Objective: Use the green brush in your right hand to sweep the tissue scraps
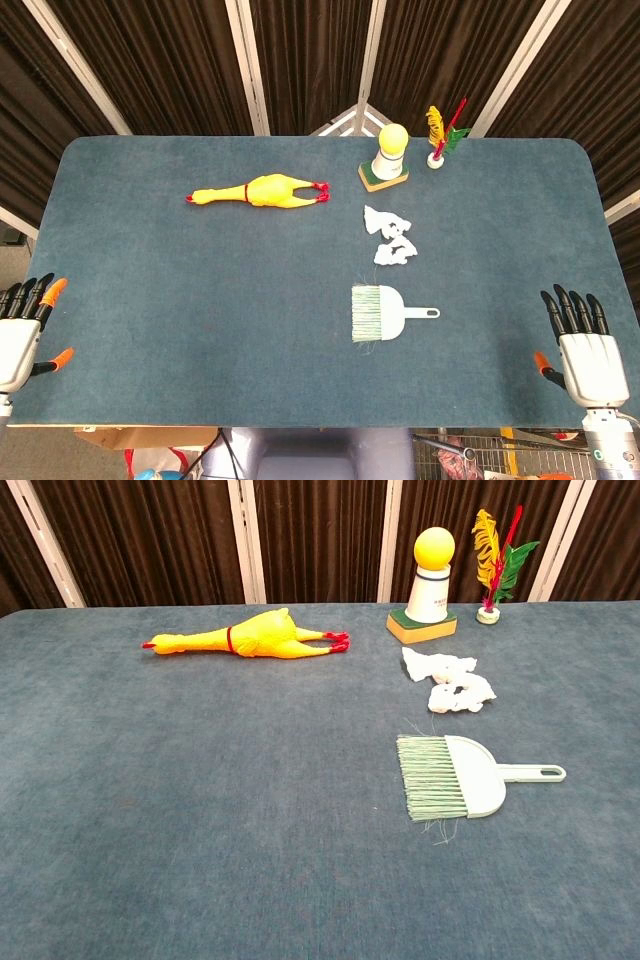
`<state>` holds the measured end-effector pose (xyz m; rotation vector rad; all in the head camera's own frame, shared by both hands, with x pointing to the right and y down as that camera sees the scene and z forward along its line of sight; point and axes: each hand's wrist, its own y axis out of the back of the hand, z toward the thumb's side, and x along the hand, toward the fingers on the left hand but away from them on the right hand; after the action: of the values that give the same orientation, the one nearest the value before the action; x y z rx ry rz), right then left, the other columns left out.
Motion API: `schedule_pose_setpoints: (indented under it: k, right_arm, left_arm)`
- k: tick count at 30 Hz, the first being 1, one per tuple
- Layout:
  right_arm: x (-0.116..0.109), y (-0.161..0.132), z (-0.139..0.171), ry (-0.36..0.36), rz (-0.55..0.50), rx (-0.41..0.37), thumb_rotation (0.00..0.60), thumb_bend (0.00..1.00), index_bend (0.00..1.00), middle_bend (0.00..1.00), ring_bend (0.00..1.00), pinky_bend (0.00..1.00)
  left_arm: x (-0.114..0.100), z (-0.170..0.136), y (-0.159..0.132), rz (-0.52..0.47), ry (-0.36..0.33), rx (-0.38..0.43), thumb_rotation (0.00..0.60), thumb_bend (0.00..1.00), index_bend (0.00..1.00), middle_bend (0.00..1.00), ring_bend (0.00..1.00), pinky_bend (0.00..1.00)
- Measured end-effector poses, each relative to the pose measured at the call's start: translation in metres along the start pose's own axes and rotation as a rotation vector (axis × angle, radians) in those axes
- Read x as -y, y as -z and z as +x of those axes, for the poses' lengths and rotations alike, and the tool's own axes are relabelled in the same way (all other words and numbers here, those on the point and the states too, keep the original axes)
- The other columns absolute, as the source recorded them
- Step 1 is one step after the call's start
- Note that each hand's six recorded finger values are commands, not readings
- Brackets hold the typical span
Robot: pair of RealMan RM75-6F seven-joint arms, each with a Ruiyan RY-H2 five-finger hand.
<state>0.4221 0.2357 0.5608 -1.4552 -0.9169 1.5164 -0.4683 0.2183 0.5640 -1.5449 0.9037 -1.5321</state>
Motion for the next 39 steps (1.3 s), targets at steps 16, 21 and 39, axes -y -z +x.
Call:
schedule_pose_setpoints:
  k: [16,21,39]
  right_arm:
    - [-0.005,-0.004,-0.005,-0.003,-0.022,-0.020,0.600,0.28,0.00,0.00,0.00,0.00]
    - [-0.005,-0.010,-0.012,-0.007,-0.042,-0.037,0.600,0.28,0.00,0.03,0.03,0.10]
    - [0.029,-0.079,-0.061,-0.107,-0.028,-0.112,0.600,0.28,0.40,0.97,0.97,0.82]
  left_arm:
    - [-0.003,0.000,0.001,-0.018,-0.014,-0.005,0.600,0.00,0.00,0.00,0.00,0.02]
    - [-0.003,0.000,0.001,-0.020,-0.015,-0.005,0.600,0.00,0.00,0.00,0.00,0.02]
    - [-0.003,0.002,-0.002,-0.027,-0.020,0.009,0.600,0.00,0.00,0.00,0.00,0.02]
